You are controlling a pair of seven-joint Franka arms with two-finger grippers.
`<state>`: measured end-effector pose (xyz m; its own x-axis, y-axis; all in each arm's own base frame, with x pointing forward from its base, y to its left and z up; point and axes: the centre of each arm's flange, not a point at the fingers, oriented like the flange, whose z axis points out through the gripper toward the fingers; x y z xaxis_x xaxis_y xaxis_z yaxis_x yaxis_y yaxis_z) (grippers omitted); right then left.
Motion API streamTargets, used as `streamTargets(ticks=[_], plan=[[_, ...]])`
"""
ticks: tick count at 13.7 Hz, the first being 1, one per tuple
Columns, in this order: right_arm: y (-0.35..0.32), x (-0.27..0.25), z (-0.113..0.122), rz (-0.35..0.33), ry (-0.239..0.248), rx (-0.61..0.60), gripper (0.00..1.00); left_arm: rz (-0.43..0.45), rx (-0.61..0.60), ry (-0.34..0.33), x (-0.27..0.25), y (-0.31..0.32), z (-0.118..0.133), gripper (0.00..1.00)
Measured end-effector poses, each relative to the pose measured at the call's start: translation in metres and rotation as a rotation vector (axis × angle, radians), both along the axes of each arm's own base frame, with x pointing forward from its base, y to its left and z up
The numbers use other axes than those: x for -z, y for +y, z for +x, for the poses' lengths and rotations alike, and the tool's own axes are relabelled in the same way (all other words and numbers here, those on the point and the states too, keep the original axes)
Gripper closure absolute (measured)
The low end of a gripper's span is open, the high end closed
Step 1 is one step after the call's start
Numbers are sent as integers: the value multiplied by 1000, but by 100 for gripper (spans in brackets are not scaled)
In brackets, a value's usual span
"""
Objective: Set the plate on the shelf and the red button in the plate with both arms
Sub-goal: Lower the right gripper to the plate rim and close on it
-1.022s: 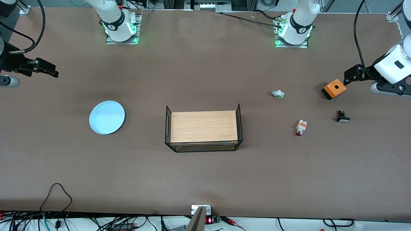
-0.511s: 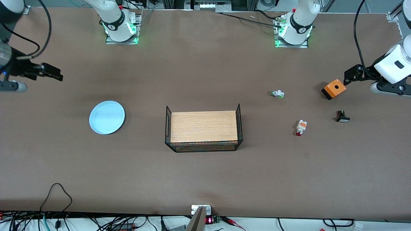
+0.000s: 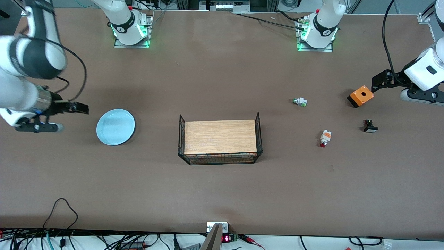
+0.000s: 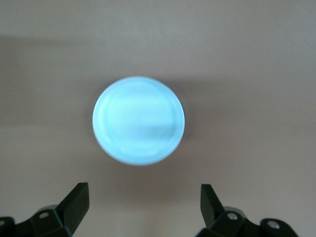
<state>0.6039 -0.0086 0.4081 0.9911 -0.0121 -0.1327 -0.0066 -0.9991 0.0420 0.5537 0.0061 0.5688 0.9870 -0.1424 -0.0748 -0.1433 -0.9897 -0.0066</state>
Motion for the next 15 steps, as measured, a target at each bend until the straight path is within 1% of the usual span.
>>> streamTargets(ticks=[2,4,6,8,12,15], plan=[[-9,49,-8,-5,-58,0,0,0,0,0,0,0,0,0],[-24,93,-19,-9,-85,12,0,0,0,0,0,0,0,0],[-42,131,-25,-15,-84,28,0,0,0,0,0,0,0,0],[-54,159,-27,-17,-82,14,0,0,0,0,0,0,0,0],[-61,187,-30,-19,-59,-2,0,0,0,2,1,0,1,0],[-61,206,-36,-20,-60,-9,0,0,0,3,2,0,1,0]])
